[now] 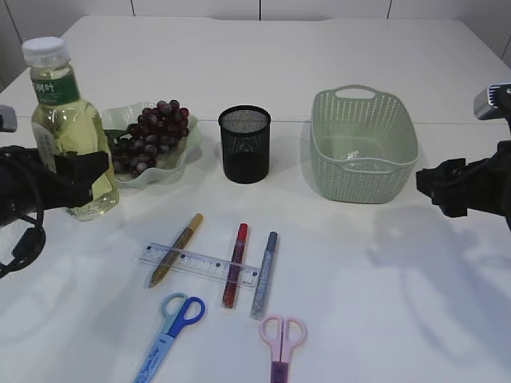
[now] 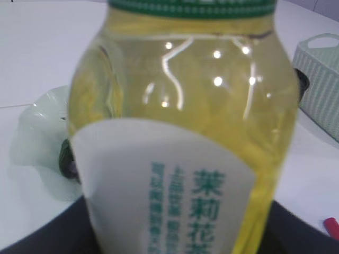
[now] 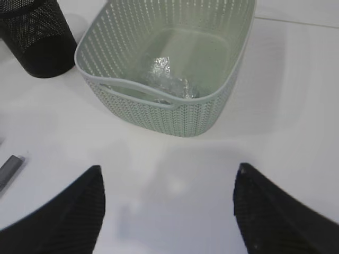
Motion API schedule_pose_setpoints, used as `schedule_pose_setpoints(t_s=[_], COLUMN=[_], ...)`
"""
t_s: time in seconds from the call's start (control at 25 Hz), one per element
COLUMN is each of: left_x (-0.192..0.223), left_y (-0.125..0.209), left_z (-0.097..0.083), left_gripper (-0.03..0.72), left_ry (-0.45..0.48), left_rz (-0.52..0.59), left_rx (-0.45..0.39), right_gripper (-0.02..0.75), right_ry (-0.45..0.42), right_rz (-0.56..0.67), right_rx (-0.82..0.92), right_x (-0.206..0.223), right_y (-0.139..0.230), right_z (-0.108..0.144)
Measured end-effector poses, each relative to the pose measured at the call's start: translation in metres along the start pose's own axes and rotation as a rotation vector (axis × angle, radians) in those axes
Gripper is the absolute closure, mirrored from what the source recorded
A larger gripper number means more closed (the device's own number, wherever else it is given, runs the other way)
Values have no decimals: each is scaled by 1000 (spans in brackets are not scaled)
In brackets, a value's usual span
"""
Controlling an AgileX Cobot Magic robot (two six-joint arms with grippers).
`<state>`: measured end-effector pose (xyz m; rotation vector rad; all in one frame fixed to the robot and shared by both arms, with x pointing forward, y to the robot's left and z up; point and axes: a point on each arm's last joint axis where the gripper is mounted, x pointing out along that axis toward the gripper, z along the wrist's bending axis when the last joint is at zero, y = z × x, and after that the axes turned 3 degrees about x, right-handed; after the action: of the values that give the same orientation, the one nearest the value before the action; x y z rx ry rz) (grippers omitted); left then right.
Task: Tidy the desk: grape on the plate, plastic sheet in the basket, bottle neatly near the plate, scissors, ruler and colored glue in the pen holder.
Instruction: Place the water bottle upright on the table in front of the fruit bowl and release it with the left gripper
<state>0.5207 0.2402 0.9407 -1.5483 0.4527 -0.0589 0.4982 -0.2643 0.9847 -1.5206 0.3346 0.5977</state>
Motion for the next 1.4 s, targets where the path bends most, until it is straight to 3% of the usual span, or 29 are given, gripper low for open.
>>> schedule_pose_setpoints(t_s=[0.28, 0.6, 1.4], left_x=[13, 21, 38], left_y=[20, 50, 62], left_z=[5, 9, 19], left_gripper=[276, 276, 276], left_ry=[-34, -58, -138], left_rz=[-55, 30, 49], left_rx=[-38, -62, -59], right_gripper=[155, 155, 155], right_ry=[-36, -62, -68], right_rz=[-63, -111, -124], right_rx=[-14, -44, -54], right_x=[0, -1, -1], right_y=[-6, -10, -11], right_z=[3, 6, 6])
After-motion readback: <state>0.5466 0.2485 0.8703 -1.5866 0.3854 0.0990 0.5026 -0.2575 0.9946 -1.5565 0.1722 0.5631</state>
